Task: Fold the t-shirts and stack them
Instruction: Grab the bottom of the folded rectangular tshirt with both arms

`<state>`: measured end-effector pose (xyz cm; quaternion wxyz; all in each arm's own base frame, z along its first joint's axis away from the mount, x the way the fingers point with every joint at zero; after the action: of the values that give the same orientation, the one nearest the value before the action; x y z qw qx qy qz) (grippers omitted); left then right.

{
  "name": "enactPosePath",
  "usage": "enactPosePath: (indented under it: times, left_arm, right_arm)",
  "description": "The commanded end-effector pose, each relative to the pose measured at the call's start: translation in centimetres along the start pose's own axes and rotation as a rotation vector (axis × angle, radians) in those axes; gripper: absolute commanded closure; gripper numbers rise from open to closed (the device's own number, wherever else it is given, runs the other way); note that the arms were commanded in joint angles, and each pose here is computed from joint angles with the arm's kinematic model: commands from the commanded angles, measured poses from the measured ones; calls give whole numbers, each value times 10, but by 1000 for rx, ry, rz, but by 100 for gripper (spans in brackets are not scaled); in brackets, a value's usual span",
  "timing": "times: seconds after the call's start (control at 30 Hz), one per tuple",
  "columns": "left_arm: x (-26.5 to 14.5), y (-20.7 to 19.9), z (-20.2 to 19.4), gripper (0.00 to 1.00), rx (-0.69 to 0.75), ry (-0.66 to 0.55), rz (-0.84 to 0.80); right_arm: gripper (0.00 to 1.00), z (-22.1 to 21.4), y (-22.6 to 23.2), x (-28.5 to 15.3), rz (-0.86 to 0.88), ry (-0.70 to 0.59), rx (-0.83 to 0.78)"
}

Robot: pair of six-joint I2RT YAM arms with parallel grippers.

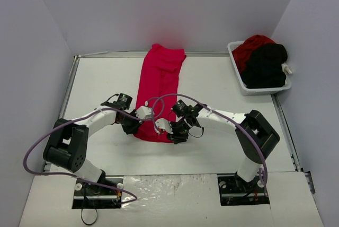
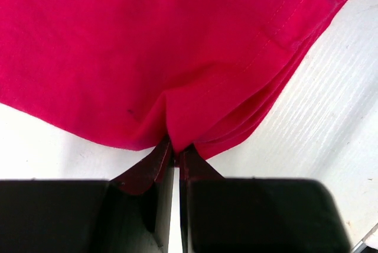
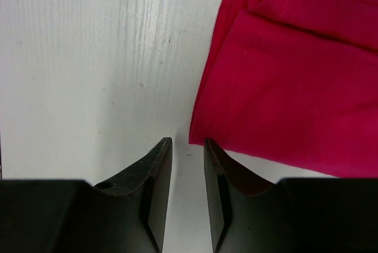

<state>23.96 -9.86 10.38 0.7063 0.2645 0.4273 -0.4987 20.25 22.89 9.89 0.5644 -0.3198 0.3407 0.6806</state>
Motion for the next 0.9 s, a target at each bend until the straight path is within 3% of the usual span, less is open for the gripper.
enactPosePath:
  times: [0.0, 0.3, 0.43, 0.87]
  left_arm:
    - [-3, 1, 1, 98, -12, 1, -37]
    - [-5, 1, 2, 98, -16, -3, -47]
    - [-3, -1, 0, 98, -25, -3, -56]
    - [-7, -1, -1, 98, 1, 10, -69]
  right_arm:
    - [75, 14, -4, -4, -19, -9, -10]
    - [74, 15, -3, 3, -12, 13, -18]
    - [66, 10, -7, 11, -6, 39, -30]
    - [68, 0, -15, 32, -61, 108, 40]
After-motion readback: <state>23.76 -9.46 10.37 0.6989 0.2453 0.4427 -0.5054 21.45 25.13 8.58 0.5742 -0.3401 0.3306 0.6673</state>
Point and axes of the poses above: each gripper's point midway between its finger pads, its own x axis out along the fingers, its own y axis along the line the jaws close on, z = x × y, the point moved 9 cm from there along -x, back along the fingers, and after that the axes turned 4 degrees about x, right-handed, at the moved point
